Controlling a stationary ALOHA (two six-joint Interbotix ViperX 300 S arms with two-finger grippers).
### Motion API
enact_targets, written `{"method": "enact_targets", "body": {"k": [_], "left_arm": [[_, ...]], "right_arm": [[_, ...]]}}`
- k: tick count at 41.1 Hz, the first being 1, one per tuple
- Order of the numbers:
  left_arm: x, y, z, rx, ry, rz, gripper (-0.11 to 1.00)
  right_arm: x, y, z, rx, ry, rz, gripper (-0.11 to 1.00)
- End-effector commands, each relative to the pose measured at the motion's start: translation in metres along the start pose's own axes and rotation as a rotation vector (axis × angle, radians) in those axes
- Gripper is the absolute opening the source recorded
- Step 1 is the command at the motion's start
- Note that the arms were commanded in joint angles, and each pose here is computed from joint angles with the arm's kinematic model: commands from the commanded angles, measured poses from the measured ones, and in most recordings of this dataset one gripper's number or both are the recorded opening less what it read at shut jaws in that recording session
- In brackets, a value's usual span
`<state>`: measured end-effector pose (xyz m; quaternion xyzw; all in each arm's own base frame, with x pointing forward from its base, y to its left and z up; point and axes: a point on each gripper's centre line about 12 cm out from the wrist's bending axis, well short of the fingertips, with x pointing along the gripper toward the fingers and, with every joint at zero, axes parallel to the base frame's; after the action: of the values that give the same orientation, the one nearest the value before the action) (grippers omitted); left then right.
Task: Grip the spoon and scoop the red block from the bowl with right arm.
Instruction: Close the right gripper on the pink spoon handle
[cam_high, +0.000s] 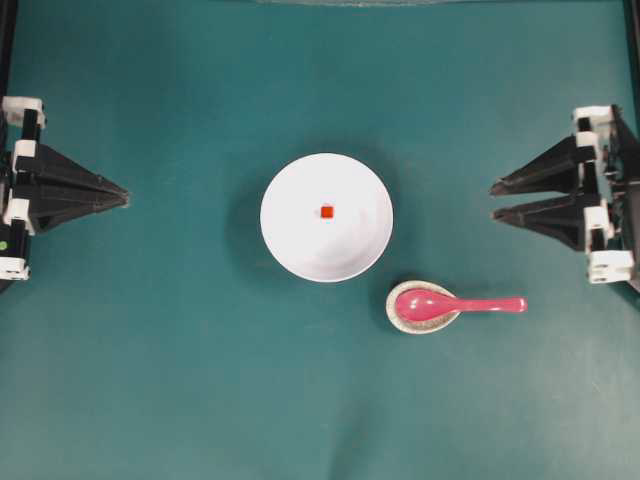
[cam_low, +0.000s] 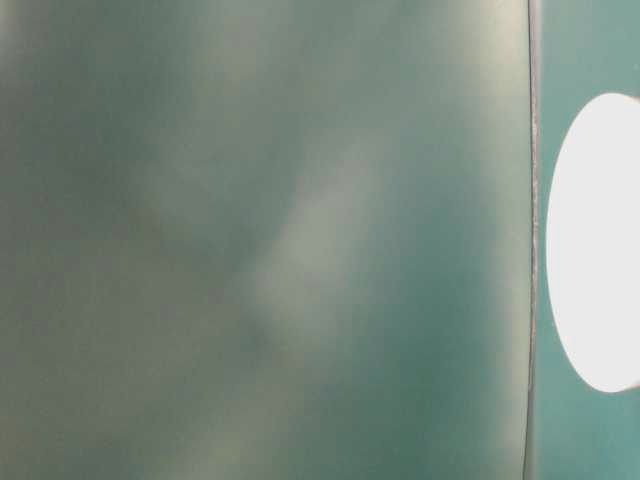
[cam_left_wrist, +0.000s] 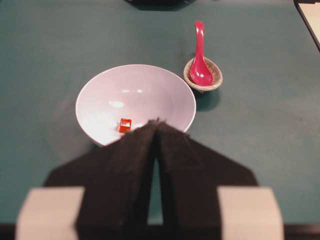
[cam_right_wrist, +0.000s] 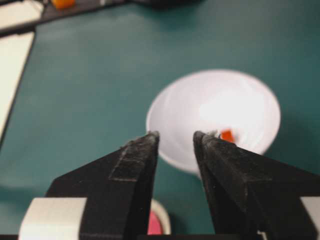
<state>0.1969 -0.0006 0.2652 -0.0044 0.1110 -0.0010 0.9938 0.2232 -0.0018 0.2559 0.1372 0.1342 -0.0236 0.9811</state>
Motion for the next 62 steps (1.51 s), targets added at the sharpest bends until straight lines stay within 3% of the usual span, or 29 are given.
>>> {"method": "enact_targets", "body": {"k": [1, 12, 20, 35, 50, 62], "left_arm": [[0.001, 0.0, 0.009, 0.0, -0.018, -0.002, 0.0], [0.001, 0.0, 0.008, 0.0, -0.017, -0.002, 0.0], [0.001, 0.0, 0.008, 0.0, -0.017, -0.002, 0.0], [0.001, 0.0, 0.007, 0.0, -0.014, -0.002, 0.0], [0.003, 0.0, 0.004, -0.001, 0.0, -0.001, 0.0], [0.003, 0.0, 0.004, -0.012, 0.002, -0.001, 0.0]], "right_arm": [[0.007, 0.001, -0.004, 0.017, 0.034, 0.0, 0.44], [0.021, -0.004, -0.059, -0.006, 0.195, -0.008, 0.47], [0.023, 0.0, -0.094, -0.004, 0.181, 0.032, 0.46], [0.029, 0.01, -0.121, -0.017, 0.098, 0.09, 0.46], [0.039, 0.02, -0.156, -0.006, 0.132, 0.061, 0.46], [0.047, 0.026, -0.169, -0.026, 0.162, 0.058, 0.46]]}}
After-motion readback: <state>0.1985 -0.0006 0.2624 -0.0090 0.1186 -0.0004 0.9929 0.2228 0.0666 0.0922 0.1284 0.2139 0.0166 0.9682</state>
